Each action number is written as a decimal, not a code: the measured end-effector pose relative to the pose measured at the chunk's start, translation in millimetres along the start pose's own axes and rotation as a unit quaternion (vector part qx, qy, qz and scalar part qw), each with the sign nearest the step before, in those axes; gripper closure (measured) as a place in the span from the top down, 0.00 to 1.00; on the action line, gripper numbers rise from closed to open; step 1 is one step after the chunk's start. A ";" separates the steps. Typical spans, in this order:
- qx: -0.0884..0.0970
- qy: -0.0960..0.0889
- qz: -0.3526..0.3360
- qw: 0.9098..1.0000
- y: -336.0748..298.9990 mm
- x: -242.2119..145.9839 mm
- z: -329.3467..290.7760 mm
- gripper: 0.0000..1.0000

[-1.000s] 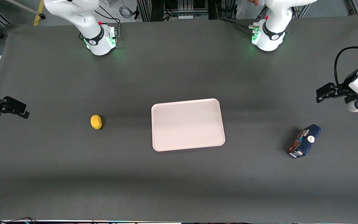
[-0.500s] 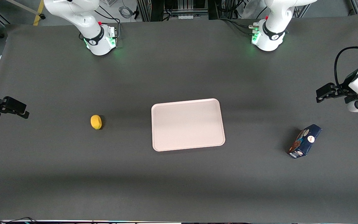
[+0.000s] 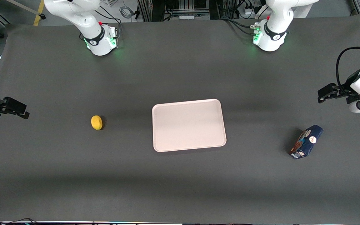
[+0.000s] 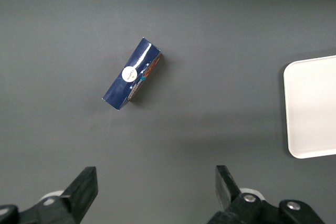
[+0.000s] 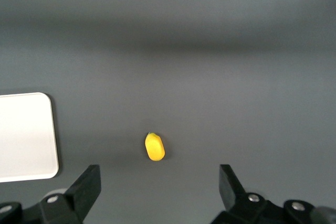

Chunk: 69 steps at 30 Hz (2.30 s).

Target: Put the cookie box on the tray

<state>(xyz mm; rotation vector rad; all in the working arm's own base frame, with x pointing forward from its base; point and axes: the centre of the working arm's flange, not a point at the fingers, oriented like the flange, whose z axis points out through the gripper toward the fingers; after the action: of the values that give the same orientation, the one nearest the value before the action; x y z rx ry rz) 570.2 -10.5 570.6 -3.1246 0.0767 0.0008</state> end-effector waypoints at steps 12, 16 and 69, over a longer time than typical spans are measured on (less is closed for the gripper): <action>0.000 -0.001 0.000 1.000 0.1 -0.2 0.3 1.00; 0.000 -0.004 0.000 1.000 0.1 -0.6 0.8 1.00; 0.012 -0.009 0.215 0.977 -38.7 42.4 146.0 1.00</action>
<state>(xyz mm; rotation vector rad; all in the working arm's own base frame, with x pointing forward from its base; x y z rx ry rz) 614.5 28.4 425.2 -3.0110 0.7392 0.0329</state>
